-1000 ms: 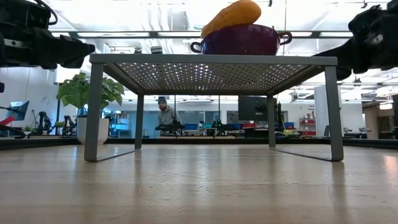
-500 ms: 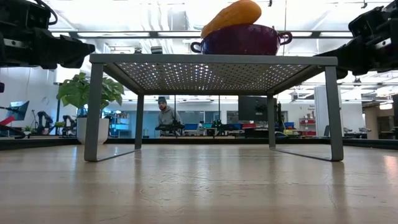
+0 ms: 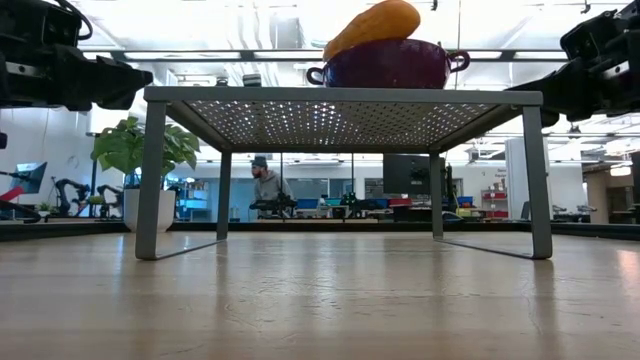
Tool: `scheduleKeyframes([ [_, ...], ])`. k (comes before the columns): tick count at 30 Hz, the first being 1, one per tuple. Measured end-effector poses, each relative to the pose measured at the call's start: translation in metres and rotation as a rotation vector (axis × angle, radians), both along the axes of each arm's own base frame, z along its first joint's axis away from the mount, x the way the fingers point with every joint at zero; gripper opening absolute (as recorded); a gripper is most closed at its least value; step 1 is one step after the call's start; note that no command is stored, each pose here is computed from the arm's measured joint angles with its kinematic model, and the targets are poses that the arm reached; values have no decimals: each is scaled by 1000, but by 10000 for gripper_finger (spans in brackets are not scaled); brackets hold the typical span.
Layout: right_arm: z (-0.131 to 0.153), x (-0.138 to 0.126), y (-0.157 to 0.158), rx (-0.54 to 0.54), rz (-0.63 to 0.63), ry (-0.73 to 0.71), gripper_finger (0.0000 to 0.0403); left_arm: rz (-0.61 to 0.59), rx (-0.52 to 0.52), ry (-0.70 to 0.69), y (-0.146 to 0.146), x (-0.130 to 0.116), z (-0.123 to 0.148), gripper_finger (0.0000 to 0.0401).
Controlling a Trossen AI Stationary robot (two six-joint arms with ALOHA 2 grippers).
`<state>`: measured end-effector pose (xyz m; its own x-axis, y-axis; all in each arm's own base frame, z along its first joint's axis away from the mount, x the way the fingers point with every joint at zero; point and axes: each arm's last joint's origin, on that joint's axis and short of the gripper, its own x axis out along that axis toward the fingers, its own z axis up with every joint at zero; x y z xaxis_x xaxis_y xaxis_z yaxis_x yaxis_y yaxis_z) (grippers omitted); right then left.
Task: Pick & Place Fruit
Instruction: Return to Home Position
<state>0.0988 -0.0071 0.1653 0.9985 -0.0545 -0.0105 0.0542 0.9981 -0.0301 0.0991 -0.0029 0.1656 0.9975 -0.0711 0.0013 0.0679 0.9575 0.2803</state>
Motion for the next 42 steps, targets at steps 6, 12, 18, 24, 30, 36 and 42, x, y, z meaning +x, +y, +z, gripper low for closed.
scheduleKeyframes([
  [6,0,0,0,9,1,0,8,0,0,0,0,0,0,87],
  [12,0,0,0,-2,1,0,8,0,0,0,0,0,0,87],
  [18,0,0,0,-2,1,0,8,0,0,0,0,0,0,87],
  [24,0,0,0,6,1,0,8,0,0,0,0,0,0,87],
  [30,0,0,0,5,1,0,8,0,0,0,0,0,0,87],
  [36,0,0,0,-2,1,0,8,0,0,0,0,0,0,87],
  [42,0,0,0,-4,1,0,8,0,0,-1,0,0,0,87],
])
